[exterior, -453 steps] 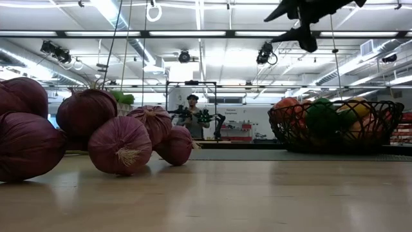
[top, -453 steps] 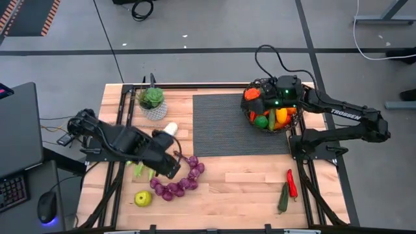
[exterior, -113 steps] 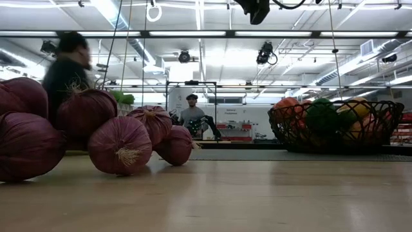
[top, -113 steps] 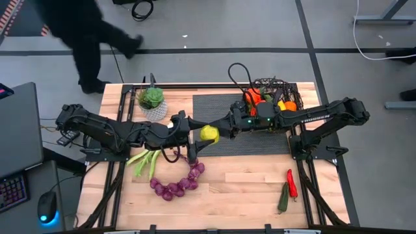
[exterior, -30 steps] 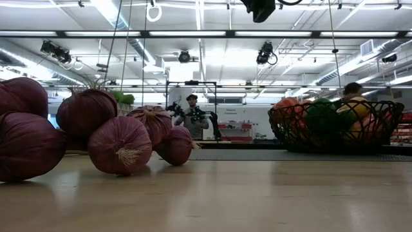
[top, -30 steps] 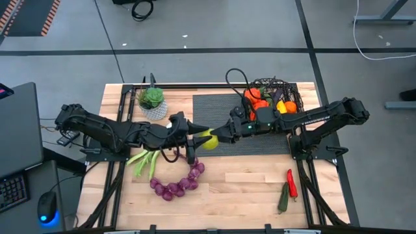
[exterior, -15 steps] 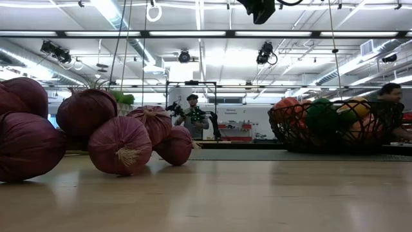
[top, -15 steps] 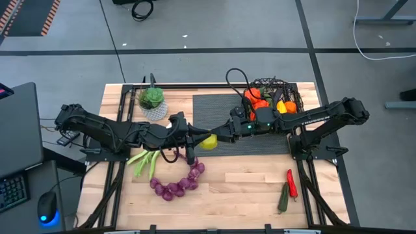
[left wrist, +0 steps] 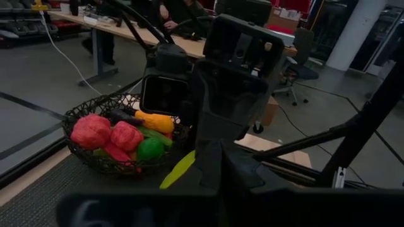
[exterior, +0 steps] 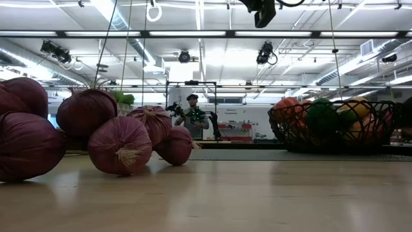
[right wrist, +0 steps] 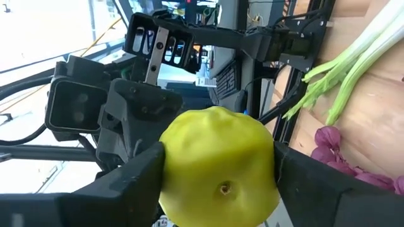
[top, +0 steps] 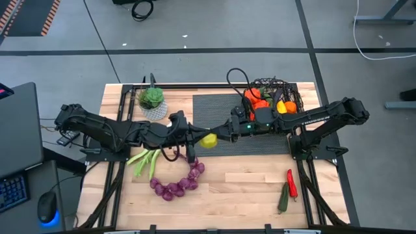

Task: Build produce basket
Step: Put the green apple into the black basket

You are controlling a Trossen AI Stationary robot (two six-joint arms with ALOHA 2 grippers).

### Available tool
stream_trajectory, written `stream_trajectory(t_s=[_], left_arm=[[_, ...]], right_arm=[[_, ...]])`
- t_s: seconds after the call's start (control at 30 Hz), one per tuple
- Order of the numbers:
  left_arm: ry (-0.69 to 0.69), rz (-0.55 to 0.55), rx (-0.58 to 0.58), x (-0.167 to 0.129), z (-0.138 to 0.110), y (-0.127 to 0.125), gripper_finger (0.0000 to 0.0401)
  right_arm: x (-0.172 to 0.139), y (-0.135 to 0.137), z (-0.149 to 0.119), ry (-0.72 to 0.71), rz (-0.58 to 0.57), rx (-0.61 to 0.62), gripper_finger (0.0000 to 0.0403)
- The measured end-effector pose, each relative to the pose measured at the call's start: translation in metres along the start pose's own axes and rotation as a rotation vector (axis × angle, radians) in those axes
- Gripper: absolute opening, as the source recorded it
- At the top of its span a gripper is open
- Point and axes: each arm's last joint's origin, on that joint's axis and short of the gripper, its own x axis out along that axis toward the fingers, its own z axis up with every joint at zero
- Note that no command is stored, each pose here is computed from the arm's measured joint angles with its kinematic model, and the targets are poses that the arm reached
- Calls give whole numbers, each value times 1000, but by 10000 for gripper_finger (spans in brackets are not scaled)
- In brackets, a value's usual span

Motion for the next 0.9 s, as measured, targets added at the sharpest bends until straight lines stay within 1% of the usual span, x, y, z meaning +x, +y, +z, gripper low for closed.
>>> stream_trajectory(t_s=[0.07,0.2,0.27,0.37,0.5,0.57,0.73,0.9], left_arm=[[-1,4,0,1,0,1,7],[-13,10,-3,1,3,4,5],[-18,5,19,0,5,4,7],[-34,22,67,-4,10,9,23],[-65,62,129,-14,20,16,51],[-87,81,140,-22,26,19,65],[-144,94,151,-39,41,24,91],[-177,83,122,-50,49,27,106]], right_arm=[[0,0,0,-9,-1,0,262],[0,0,1,-17,1,-1,262],[0,0,1,-18,2,-1,264],[0,2,1,-19,11,-1,265],[-1,9,0,-3,54,-9,266],[-1,7,3,-14,42,-19,266],[-2,2,23,-111,0,-85,266],[-7,-9,55,-202,-101,-192,267]])
